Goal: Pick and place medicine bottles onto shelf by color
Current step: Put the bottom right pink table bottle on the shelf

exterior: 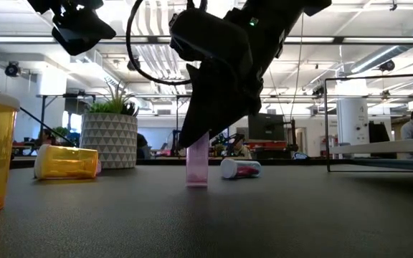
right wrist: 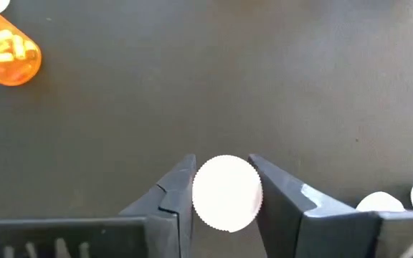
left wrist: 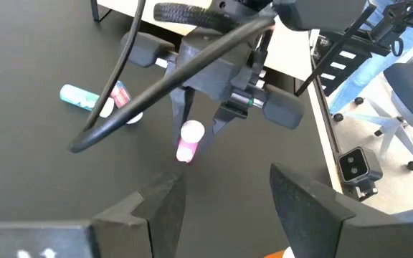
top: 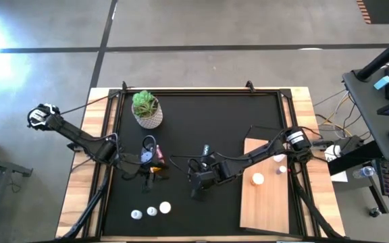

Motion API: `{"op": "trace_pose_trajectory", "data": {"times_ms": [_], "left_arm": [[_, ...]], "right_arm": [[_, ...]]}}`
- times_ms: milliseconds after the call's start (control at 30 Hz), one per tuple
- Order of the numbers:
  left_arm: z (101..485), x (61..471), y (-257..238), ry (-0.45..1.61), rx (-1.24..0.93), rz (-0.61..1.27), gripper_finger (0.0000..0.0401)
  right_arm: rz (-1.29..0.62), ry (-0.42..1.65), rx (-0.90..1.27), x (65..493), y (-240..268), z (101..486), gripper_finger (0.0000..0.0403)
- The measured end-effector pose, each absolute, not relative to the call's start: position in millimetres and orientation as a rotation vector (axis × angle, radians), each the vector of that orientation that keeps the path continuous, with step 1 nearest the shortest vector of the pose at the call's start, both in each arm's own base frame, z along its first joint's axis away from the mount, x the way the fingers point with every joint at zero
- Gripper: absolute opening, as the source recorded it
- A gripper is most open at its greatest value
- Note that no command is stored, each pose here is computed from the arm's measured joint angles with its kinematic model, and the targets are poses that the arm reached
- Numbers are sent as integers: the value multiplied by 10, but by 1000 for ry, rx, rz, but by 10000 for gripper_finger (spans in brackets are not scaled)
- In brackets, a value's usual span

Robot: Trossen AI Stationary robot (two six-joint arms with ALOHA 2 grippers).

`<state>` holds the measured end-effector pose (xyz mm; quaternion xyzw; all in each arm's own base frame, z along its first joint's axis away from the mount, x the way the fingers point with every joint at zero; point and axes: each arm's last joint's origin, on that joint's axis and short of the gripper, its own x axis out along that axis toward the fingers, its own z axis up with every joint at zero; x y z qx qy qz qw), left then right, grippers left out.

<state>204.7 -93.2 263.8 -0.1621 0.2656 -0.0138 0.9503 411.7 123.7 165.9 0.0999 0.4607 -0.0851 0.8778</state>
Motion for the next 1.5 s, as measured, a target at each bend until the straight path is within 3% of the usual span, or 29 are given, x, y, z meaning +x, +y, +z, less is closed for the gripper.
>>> {"op": "trace_pose_trajectory", "data": {"times_ms": [367,667,900,1167,1500], "left_arm": [[2605,2039,-931,549,-326,-27,184],[2618,2047,-932,528,-334,-23,184],[2768,2166,-980,332,-410,-45,184],[2762,2391,-1064,175,-461,12,184],[2608,2733,-1232,33,-531,-15,184]], "right_arm": [[-210,986,258,3913,1222,2020,108],[-177,997,322,3366,1584,2582,110],[-123,1091,250,2704,2019,2820,111],[-149,1164,155,1938,2332,2953,111],[-55,1211,19,1271,2643,2756,111]]}}
